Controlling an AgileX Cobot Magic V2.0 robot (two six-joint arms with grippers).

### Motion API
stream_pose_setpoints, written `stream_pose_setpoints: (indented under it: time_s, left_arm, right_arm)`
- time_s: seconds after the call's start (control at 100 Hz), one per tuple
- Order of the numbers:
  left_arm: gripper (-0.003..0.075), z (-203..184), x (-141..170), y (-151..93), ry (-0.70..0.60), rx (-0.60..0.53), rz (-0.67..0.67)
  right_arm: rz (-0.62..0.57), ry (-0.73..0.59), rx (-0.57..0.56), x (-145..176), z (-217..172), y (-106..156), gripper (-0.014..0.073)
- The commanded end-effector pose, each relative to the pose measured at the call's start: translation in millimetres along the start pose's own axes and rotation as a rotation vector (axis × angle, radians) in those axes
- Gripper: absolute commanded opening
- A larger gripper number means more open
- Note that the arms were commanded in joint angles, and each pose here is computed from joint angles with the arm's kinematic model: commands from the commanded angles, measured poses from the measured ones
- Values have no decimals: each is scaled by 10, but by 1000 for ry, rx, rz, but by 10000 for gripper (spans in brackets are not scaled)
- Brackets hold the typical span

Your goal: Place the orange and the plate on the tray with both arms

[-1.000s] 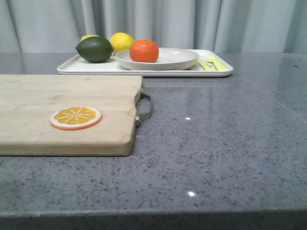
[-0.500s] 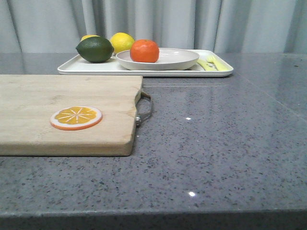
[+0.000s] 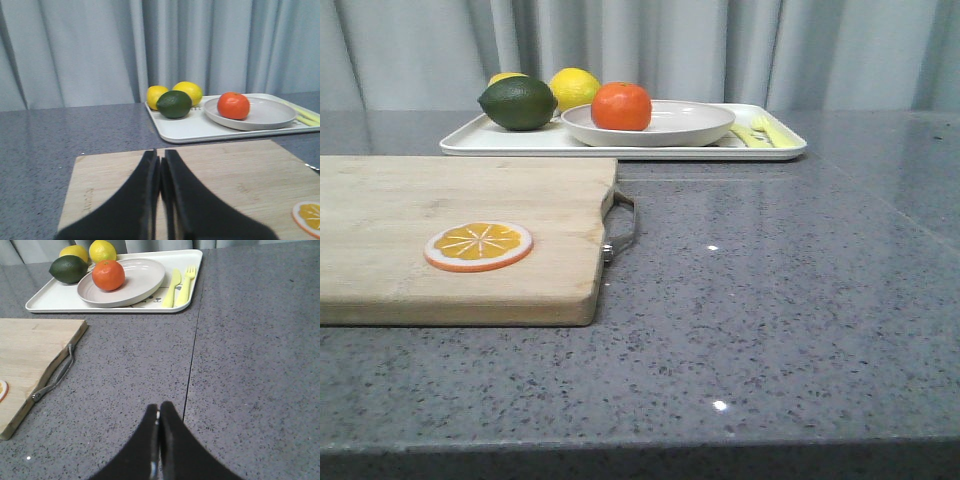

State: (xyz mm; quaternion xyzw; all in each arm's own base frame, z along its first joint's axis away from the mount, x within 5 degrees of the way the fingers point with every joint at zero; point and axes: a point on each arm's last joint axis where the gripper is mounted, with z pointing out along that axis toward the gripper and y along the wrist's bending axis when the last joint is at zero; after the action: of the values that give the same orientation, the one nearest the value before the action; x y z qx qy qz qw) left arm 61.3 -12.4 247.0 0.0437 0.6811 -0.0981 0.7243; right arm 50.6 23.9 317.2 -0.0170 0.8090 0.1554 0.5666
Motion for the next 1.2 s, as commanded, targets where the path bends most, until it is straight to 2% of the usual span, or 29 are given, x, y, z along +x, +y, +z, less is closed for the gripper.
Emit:
stream_pose_setpoints:
  time_s: [0.0,0.31,0.37,0.49,1.19]
  left_arm:
    - [-19,-27,-60,23,-93,-38,34]
    - [-18,-115,324,95,-82,-126,51]
    - [-18,-114,391,102,-32,-134,36]
    - [-18,-114,422,110,0,-146,18]
    - [-19,-114,412,109,-11,-145,14]
  right_arm:
    - [-3,-92,2,-135,-28,14,-64]
    - [-3,-92,2,-135,-28,14,-64]
    - [-3,-93,2,-136,-28,14,-64]
    - [-3,-90,1,-133,-28,14,-64]
    - [-3,-88,1,-132,-28,14,-64]
